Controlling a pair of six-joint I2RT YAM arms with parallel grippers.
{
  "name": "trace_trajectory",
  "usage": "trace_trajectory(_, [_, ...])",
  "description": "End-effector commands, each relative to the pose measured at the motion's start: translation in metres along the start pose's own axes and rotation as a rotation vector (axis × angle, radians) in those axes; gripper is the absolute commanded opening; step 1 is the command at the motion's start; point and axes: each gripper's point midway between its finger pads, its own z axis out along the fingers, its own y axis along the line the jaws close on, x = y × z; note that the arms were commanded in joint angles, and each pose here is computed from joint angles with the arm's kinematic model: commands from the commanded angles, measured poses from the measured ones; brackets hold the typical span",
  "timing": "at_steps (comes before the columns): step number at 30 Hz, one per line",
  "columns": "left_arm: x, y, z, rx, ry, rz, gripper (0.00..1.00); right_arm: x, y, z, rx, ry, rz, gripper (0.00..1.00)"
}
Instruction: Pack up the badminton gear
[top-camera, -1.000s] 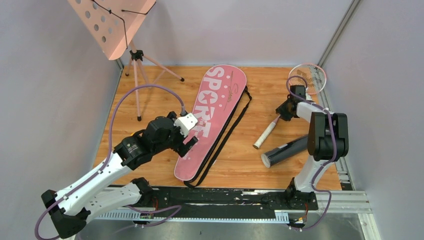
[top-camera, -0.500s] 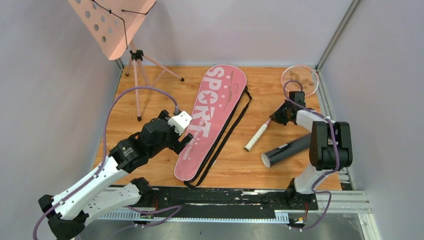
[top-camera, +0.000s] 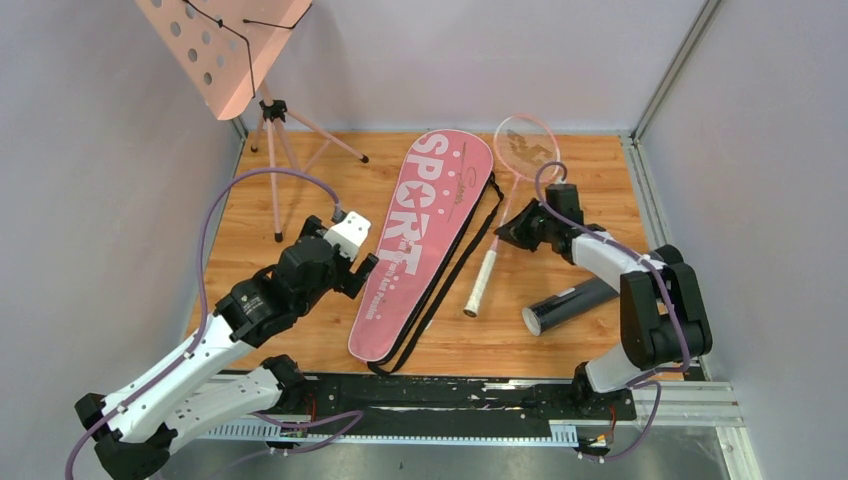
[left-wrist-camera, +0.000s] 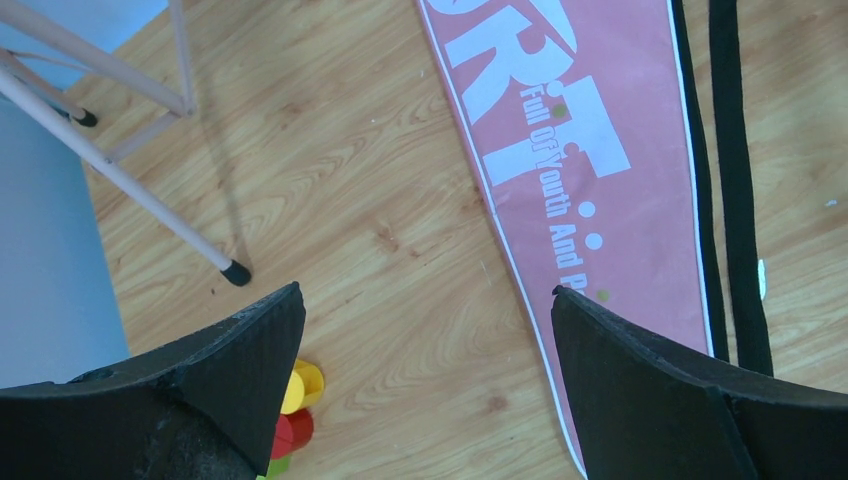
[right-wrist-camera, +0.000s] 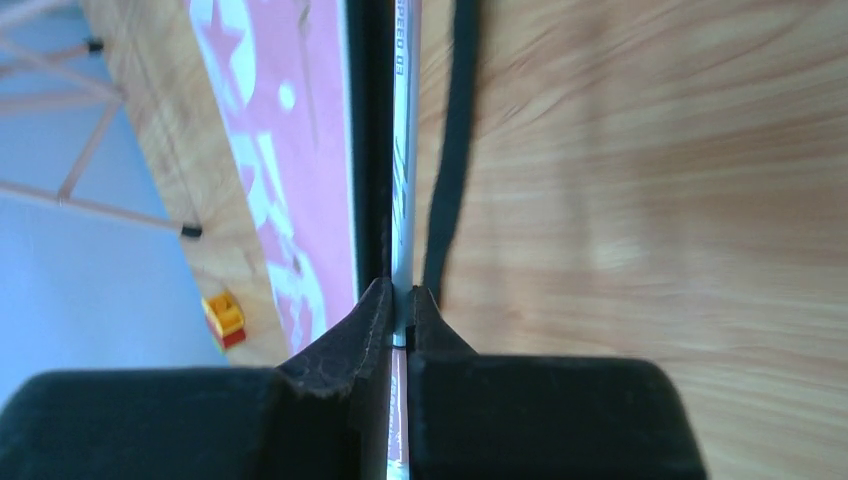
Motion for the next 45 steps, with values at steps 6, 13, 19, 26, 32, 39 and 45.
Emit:
trace_trajectory(6, [-0.012,-0.033,0.008,0.132,0.002,-0.172,0.95,0.099,0.072,0.017,-0.185,0.121,-0.038,0.00])
trace_trajectory(13, [-0.010,-0.093,0.029,0.364,0.009,-0.300,0.91,0.154,0.092,0.045,-0.200,0.227,-0.005,0.00])
trace_trajectory(19, [0.006,-0.135,0.048,0.521,0.048,-0.327,0.91,0.163,0.103,0.043,-0.234,0.233,0.011,0.00])
trace_trajectory(26, [0.021,-0.148,0.066,0.531,0.043,-0.311,0.91,0.166,0.113,0.032,-0.293,0.255,0.035,0.00])
trace_trajectory(32, [0.052,-0.163,0.082,0.516,0.159,-0.206,0.88,0.165,0.116,0.031,-0.293,0.251,0.037,0.00])
trace_trajectory(39, [0.075,-0.162,0.097,0.426,0.263,-0.151,0.77,0.167,0.116,0.020,-0.315,0.251,0.037,0.00])
trace_trajectory(45, [0.075,-0.161,0.100,0.406,0.236,-0.156,0.58,0.165,0.116,0.017,-0.353,0.224,-0.023,0.00])
